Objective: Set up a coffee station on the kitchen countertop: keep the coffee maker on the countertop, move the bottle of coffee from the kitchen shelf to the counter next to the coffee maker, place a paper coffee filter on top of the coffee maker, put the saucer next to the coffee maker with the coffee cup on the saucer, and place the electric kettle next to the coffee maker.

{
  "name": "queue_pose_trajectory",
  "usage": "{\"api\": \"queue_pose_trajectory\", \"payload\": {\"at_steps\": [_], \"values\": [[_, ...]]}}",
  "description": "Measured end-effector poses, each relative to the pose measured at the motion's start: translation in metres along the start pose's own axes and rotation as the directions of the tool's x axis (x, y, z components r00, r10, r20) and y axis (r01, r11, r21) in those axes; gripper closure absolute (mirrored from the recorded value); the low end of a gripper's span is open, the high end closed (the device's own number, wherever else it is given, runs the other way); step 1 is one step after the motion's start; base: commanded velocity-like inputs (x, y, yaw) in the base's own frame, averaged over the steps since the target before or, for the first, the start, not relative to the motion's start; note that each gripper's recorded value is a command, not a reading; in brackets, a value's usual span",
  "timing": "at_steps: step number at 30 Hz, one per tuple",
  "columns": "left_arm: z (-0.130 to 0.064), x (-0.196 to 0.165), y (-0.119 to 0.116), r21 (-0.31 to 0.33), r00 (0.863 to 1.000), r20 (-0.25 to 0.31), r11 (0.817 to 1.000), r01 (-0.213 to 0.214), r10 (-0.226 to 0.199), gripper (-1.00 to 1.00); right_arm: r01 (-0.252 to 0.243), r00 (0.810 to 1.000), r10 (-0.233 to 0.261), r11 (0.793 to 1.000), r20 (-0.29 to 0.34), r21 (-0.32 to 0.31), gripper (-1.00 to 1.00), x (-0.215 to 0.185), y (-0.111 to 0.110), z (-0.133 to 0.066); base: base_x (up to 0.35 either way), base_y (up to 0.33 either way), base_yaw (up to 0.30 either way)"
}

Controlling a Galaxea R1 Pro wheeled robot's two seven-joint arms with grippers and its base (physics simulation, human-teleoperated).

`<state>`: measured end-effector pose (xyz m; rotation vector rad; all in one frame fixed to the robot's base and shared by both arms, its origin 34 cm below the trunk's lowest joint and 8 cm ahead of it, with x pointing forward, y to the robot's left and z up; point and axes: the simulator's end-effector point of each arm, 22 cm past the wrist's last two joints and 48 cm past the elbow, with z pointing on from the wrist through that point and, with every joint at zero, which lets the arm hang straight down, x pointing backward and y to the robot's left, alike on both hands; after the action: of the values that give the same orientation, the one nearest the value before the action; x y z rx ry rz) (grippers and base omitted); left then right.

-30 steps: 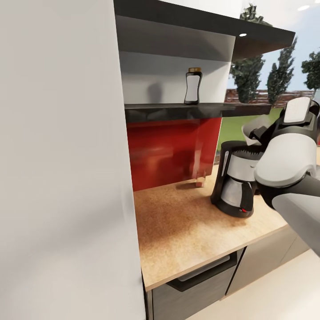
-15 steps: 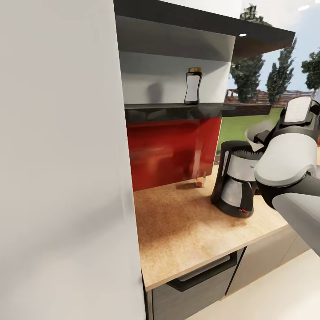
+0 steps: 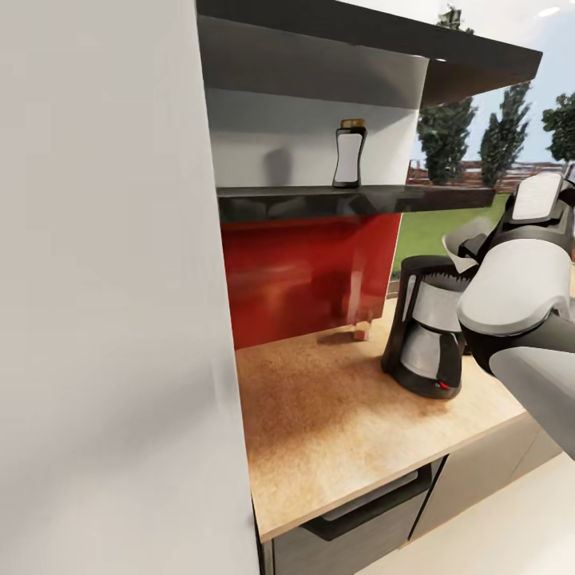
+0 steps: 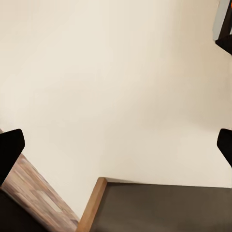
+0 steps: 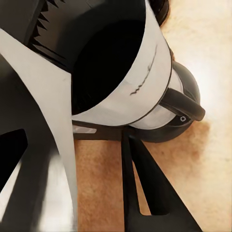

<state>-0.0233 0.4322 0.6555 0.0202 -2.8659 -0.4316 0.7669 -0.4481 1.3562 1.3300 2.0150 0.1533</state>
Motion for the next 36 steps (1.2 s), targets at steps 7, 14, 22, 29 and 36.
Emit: {"api": "queue_pose_trajectory", "payload": {"at_steps": [7,14,22,29,36], "values": [[0.0,0.0,0.0,0.0,1.0,-0.001,1.0,0.0,0.0,-1.0,-0.01,1.0,0.01,1.0,-0.017,0.003,1.0,0.004,-0.004,0.005,0.049,0.0,0.0],[0.0,0.003,0.0,-0.001,1.0,-0.015,1.0,-0.001,0.001,-1.0,-0.018,0.999,0.018,1.0,-0.027,0.003,1.0,0.006,-0.006,0.008,0.144,0.0,0.0],[0.0,0.004,0.001,-0.002,1.0,-0.017,1.0,-0.001,0.001,-1.0,-0.024,0.999,0.024,1.0,-0.025,0.005,1.0,0.005,-0.008,0.008,0.097,-0.078,0.0],[0.0,0.004,0.001,-0.003,1.0,-0.018,1.0,0.001,-0.001,-1.0,-0.025,0.999,0.025,1.0,-0.025,0.006,1.0,0.005,-0.008,0.008,0.123,-0.11,0.0],[0.0,0.008,0.001,-0.003,1.0,-0.023,1.0,0.0,0.0,-1.0,-0.024,0.999,0.024,1.0,-0.026,0.017,1.0,0.005,-0.011,0.008,0.003,-0.036,0.0]]}}
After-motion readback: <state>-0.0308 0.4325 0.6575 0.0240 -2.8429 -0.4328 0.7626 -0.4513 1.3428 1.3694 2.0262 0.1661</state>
